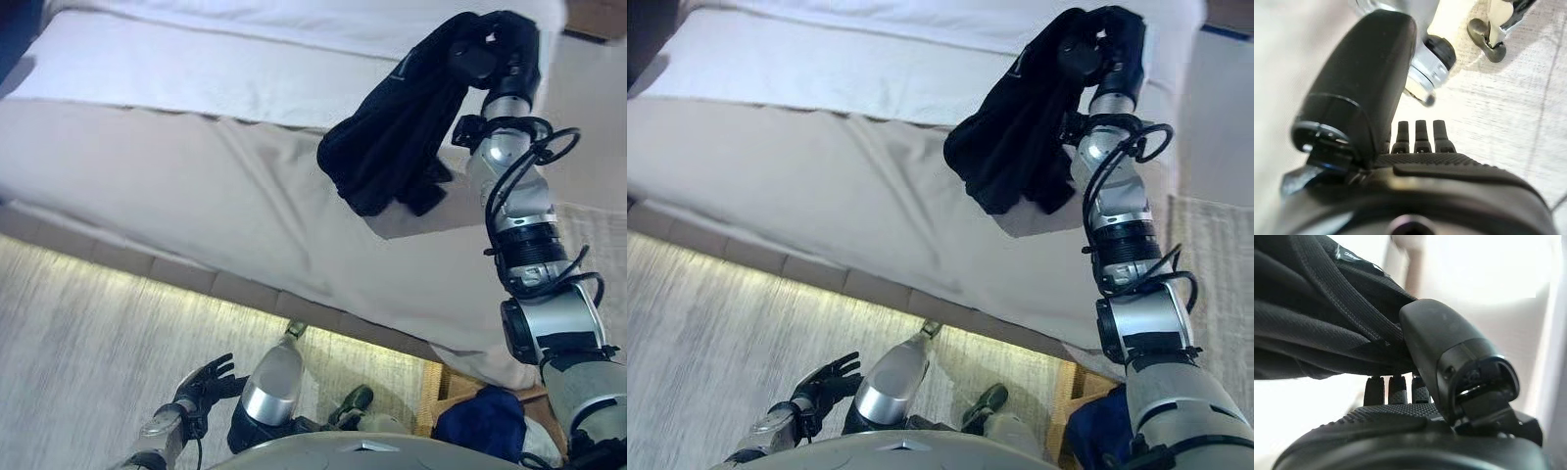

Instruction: Pick up the clothes from the bed and place them into the basket

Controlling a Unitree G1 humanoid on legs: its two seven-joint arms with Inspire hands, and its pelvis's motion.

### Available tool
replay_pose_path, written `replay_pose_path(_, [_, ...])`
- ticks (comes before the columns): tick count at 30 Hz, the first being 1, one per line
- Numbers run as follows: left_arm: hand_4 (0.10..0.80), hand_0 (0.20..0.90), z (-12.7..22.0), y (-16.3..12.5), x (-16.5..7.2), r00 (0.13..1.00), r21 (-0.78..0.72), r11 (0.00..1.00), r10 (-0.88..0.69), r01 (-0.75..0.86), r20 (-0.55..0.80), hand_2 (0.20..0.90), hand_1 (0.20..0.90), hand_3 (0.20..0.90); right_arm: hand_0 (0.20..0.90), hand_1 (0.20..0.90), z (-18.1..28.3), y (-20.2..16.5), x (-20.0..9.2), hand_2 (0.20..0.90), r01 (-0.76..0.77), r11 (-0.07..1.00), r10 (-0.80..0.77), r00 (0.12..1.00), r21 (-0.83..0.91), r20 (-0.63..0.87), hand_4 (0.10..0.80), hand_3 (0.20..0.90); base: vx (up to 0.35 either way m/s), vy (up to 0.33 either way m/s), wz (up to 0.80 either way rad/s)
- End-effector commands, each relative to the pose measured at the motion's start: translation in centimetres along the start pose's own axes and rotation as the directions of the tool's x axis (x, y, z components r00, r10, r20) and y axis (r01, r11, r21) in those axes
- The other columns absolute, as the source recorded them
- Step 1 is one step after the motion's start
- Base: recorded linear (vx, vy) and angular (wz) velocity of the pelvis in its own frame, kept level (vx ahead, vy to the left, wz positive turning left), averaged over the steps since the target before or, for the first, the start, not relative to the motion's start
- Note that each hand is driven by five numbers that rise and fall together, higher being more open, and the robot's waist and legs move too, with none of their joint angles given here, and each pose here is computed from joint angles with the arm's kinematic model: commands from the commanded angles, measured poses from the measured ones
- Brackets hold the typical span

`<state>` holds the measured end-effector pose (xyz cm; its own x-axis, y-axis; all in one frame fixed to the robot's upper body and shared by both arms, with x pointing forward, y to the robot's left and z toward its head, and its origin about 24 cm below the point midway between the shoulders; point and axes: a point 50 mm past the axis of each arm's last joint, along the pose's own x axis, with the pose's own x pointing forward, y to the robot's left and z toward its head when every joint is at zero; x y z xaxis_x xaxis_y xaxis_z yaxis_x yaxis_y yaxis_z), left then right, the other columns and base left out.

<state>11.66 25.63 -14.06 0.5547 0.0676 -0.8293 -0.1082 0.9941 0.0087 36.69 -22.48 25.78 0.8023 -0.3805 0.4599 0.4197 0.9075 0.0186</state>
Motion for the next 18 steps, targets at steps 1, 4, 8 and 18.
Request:
replay_pose_path(1, [0.8, 0.9, -4.8, 1.0, -1.6, 0.985, 0.038, 0.998, 0.054, -0.048, -0.164, 0.9, 0.9, 0.9, 0.3, 0.3, 6.4, -4.1, -0.1, 0.3, 0.141, 0.988, -0.107, 0.919, -0.062, 0.379, 0.1, 0.2, -0.085, -0.07, -0.71])
replay_pose_path(4, [0.8, 0.9, -4.2, 1.0, -1.3, 0.983, 0.049, 0.997, 0.059, -0.052, -0.174, 0.9, 0.9, 0.9, 0.3, 0.3, 8.5, -6.2, -0.3, 0.3, 0.244, 0.964, -0.17, 0.868, -0.103, 0.467, 0.1, 0.2, -0.091, -0.075, -0.66])
replay_pose_path(8, [0.8, 0.9, -2.9, 0.5, -0.6, 0.986, 0.046, 0.998, 0.049, -0.042, -0.162, 0.9, 0.9, 0.9, 0.3, 0.3, 10.1, -9.1, -0.3, 0.3, 0.355, 0.928, -0.251, 0.819, -0.112, 0.515, 0.1, 0.2, -0.083, -0.061, -0.7])
replay_pose_path(18, [0.8, 0.9, -0.3, -0.5, 0.4, 0.989, 0.132, 0.991, -0.011, 0.031, -0.15, 0.9, 0.9, 0.9, 0.3, 0.3, 9.8, -15.7, 0.4, 0.3, 0.489, 0.839, -0.352, 0.823, -0.241, 0.446, 0.1, 0.2, -0.028, -0.068, -0.4])
